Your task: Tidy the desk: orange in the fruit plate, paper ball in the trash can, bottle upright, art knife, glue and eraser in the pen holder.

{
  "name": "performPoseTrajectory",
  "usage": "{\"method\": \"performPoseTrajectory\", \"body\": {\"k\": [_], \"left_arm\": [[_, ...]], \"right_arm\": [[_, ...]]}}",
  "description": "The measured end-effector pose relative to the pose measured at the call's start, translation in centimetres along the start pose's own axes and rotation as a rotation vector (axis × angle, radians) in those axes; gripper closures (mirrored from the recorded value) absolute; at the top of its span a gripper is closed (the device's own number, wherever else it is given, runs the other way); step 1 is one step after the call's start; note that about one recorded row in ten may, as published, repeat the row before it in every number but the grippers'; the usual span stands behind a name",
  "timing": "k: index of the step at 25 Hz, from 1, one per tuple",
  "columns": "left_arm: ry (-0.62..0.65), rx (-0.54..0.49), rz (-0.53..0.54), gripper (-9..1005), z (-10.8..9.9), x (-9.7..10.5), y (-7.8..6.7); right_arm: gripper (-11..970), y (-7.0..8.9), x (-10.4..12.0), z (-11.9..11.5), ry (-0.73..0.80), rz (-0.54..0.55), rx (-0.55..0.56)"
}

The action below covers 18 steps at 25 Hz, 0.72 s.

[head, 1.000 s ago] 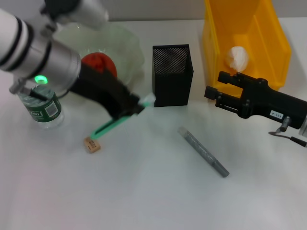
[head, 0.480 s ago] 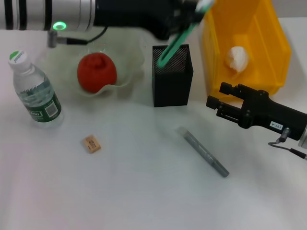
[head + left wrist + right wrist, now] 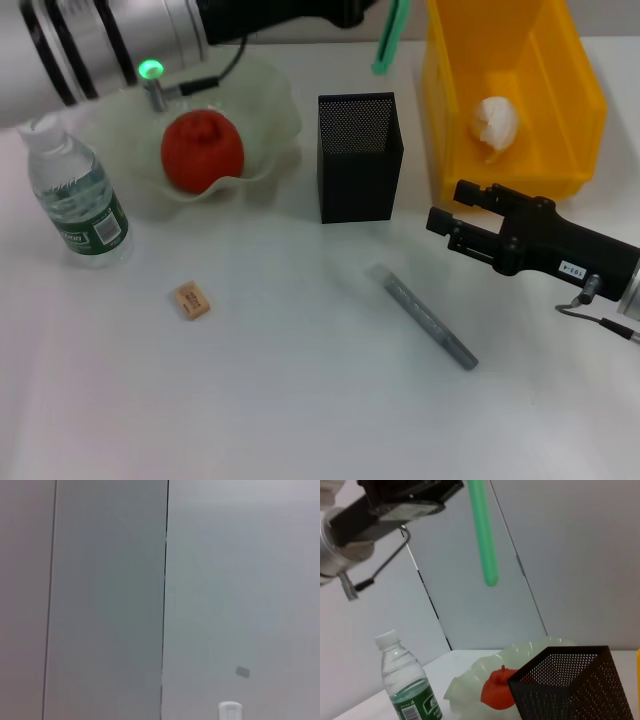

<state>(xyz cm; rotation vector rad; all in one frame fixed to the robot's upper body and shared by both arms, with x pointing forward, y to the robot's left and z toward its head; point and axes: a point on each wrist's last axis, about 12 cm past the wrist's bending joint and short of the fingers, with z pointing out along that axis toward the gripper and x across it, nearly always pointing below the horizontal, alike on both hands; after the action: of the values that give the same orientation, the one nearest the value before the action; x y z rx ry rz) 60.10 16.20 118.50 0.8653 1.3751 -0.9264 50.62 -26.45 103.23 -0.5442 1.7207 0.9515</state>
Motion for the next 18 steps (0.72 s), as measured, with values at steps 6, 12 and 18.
{"method": "performPoseTrajectory", "body": {"k": [6, 12, 18], "left_arm": [[-0.069, -0.056, 0.079, 800, -0.1, 3.1, -0.4], [-0.073, -0.131, 0.079, 799, -0.8, 5.7, -0.3], [-0.069, -0.140, 0.083, 798, -0.7, 6.7, -0.8]], "right_arm": [[271, 0.1, 0.0, 0.2, -0.001, 0.006, -0.008], [271, 0.2, 0.1, 0.2, -0.001, 0.010, -0.008], [270, 0.2, 0.0, 0.3, 0.000, 0.011, -0.014]]}}
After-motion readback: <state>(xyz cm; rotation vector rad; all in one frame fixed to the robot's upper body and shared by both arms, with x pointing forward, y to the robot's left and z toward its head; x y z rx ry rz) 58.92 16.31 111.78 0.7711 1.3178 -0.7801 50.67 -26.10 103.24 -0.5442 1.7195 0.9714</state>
